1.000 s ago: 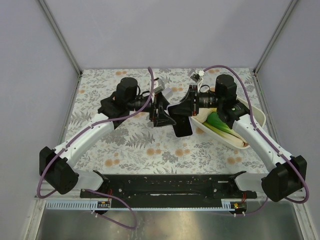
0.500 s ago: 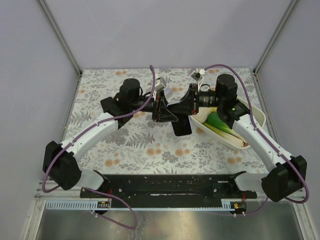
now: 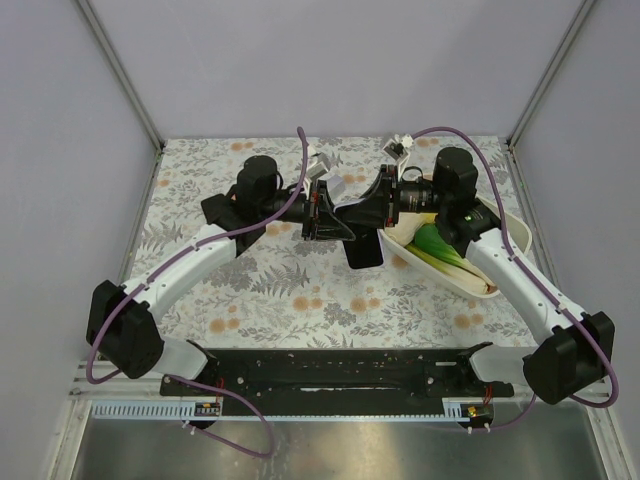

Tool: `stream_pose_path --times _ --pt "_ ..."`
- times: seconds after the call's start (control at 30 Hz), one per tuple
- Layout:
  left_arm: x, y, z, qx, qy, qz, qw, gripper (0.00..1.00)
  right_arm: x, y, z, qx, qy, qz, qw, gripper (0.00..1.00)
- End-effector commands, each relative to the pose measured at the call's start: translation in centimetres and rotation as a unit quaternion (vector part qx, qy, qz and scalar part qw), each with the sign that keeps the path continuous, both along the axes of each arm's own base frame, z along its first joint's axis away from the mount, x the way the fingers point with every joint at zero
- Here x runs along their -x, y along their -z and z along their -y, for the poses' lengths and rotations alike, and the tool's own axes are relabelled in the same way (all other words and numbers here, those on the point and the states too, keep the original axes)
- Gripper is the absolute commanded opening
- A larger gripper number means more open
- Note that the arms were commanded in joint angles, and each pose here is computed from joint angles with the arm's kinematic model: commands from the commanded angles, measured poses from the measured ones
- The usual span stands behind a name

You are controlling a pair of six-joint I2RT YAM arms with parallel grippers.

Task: Take the phone out of the phone case
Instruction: Remove the phone case from the phone.

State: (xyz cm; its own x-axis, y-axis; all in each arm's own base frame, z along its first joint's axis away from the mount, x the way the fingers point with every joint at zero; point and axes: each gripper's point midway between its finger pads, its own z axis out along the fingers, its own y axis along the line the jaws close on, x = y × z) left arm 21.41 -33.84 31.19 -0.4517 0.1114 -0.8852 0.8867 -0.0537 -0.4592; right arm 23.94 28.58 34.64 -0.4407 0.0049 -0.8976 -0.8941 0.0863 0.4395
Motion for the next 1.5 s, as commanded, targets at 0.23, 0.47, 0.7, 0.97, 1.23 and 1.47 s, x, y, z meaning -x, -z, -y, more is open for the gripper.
stream_pose_path --times 0.23,0.47,0.7,0.97,1.23,1.47 --pt "0.2 -2.3 -0.3 0.027 -0.002 0.069 0.997 0.00 -0.5 -2.0 0.9 -0.007 0.039 0.028 0.999 0.74" --pt "-1.0 -2.5 -1.8 0.015 -0.029 0.085 0.996 0.00 -1.0 -2.2 3.1 0.004 0.070 0.042 0.997 0.78" --pt "-1.5 -4.3 -3.2 0.023 -0.044 0.110 0.993 0.00 0.9 1.3 4.3 0.065 0.045 0.050 0.996 0.79" --pt "0.0 -6.8 -4.3 0.045 -0.004 0.129 0.991 0.00 2.5 4.6 5.0 0.111 -0.001 0.057 0.992 0.79" --pt "1.2 -6.7 -4.6 0.046 0.035 0.116 0.992 0.00 4.0 6.1 4.6 0.122 -0.057 0.067 0.989 0.69" --pt "0.8 -6.7 -4.4 0.042 0.028 0.111 0.993 0.00 4.6 6.0 3.9 0.119 -0.077 0.080 0.987 0.57"
